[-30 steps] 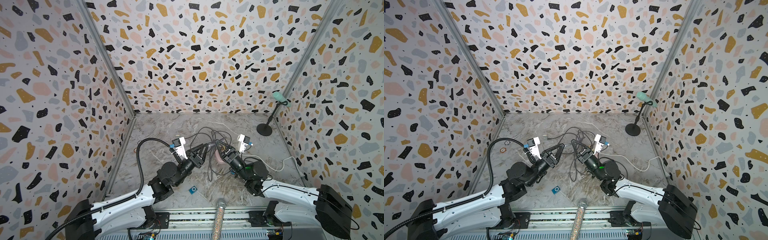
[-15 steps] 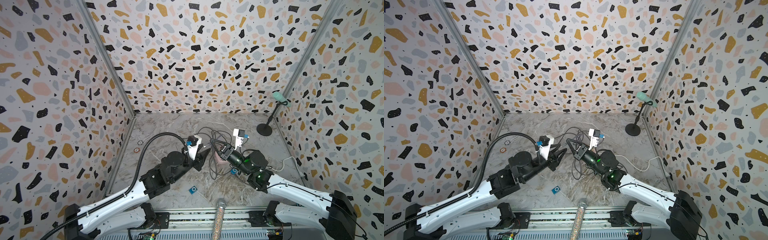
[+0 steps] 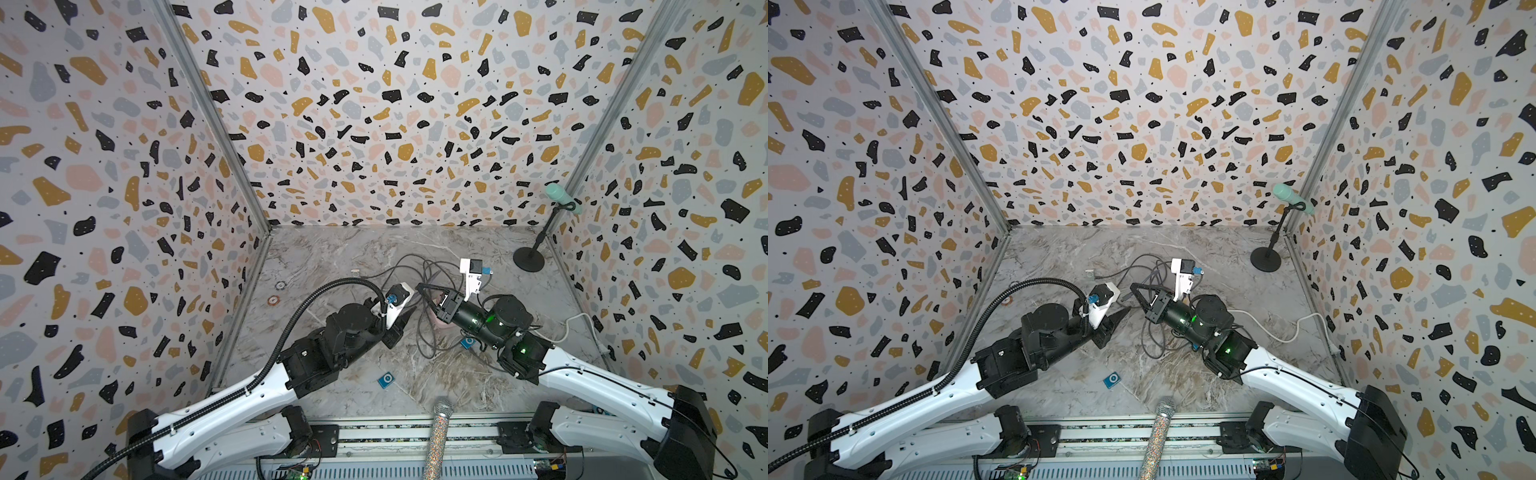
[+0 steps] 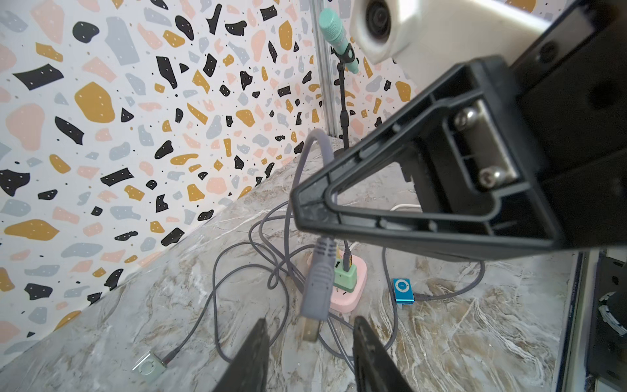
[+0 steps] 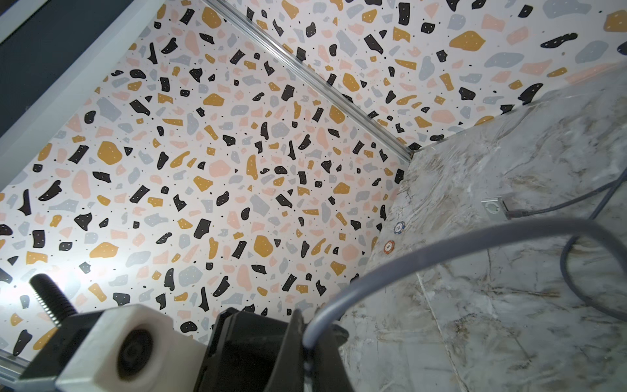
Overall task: Charge mp3
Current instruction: Pick up the charging cable from the center of the board.
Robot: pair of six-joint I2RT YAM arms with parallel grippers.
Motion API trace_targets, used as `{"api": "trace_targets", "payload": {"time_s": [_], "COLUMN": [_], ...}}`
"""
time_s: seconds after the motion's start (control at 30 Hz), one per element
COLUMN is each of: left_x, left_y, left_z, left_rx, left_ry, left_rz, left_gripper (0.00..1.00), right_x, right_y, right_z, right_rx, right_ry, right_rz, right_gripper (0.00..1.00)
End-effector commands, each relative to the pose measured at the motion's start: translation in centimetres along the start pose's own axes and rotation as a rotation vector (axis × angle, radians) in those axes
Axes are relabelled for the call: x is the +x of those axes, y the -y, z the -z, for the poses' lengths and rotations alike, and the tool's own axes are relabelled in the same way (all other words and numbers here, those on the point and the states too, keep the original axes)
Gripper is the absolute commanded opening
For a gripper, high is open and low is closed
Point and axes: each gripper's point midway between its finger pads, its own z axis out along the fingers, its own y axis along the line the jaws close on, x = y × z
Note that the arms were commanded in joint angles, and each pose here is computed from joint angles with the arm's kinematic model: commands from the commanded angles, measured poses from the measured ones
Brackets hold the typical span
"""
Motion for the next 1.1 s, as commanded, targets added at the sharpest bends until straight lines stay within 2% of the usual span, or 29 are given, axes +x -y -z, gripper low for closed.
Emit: {"api": "trace_targets", "payload": {"time_s": [0.0,0.17,0.63,1.07], "left_x": [-0.4,0.0,-1.5,-1.2], "left_y": [0.3,0.3,-0.3,0.0], "left_z": [0.0,-0.4,0.1,-0.2], "left_rx": [0.018,0.013,-0.011,0.0], "left_ry": [0.017,-0.009,0.043,0.043], "left_rz": [-0.048,-0.084,-0.113,-0.126], "left_gripper": [0.4,0.35,0.35,0.23], "right_x": [-1.4,-0.9,-0.5,-0.1], "right_y": [-2.2,-2.1,-1.2,-0.4], "right_z": [-0.2,-0.5,-0.2,-0.1], "right_rx": [-0.041,-0.039,0.013,0.024], "right_ry": [0.014,-0.019,-0.053,-0.078], "right_rz": [0.024,0.019,0.031,0.018], "right_gripper": [0.0,0.0,0.0,0.0]}}
